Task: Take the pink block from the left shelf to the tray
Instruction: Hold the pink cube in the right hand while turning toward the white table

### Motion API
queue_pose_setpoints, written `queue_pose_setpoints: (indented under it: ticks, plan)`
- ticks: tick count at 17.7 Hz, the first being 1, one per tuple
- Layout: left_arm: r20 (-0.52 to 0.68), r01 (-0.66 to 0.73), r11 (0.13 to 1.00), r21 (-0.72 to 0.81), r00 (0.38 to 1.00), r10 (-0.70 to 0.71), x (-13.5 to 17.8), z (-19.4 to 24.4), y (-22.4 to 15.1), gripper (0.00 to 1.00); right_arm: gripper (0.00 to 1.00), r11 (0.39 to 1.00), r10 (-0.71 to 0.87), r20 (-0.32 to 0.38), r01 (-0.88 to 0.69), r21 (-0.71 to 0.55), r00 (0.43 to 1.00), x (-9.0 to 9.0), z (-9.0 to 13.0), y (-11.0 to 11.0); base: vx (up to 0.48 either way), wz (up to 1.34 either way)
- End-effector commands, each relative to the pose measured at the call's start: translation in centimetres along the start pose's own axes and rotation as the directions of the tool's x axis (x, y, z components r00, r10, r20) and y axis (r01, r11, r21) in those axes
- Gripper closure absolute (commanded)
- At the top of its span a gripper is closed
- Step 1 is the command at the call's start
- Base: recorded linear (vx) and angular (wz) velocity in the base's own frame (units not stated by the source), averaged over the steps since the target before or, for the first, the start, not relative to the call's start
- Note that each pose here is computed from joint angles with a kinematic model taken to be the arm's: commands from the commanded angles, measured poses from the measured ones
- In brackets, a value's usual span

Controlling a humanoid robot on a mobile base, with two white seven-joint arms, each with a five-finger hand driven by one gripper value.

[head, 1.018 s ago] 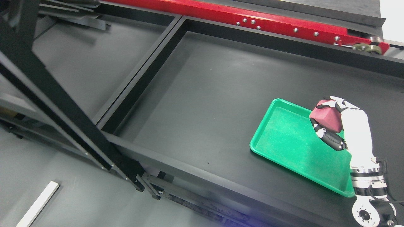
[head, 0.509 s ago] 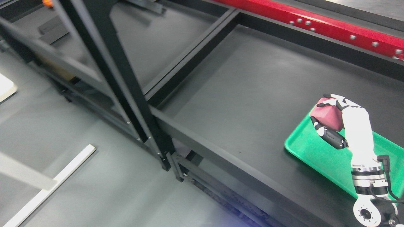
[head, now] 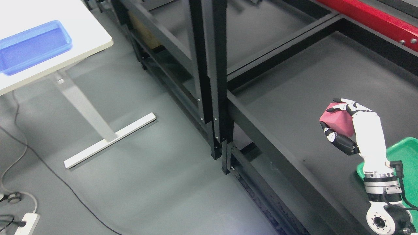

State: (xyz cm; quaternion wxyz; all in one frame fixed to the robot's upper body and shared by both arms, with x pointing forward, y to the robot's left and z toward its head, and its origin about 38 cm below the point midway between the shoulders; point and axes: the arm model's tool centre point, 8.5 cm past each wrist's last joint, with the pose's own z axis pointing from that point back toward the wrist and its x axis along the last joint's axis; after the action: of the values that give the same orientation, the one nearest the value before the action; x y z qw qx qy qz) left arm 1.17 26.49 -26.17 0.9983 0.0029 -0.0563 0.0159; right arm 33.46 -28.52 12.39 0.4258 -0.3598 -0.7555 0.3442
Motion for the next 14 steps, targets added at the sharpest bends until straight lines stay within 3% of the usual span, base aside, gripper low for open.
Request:
queue_pose_setpoints:
  ticks: [1, 14]
  plan:
    - [0.040, 0.006, 1.000, 0.016, 0.999, -0.007, 2.1, -0.1, 1.1, 0.00, 0.96, 1.000, 0.008, 0.005, -0.008, 0.011, 1.000, -0.1, 0.2, 0.0, -0.092, 0.71]
    - [0.040, 0.006, 1.000, 0.016, 0.999, -0.007, 2.1, -0.1, 1.1, 0.00, 0.96, 0.999, 0.005, 0.006, -0.006, 0.032, 1.000, -0.5, 1.6, 0.1, -0.091, 0.63]
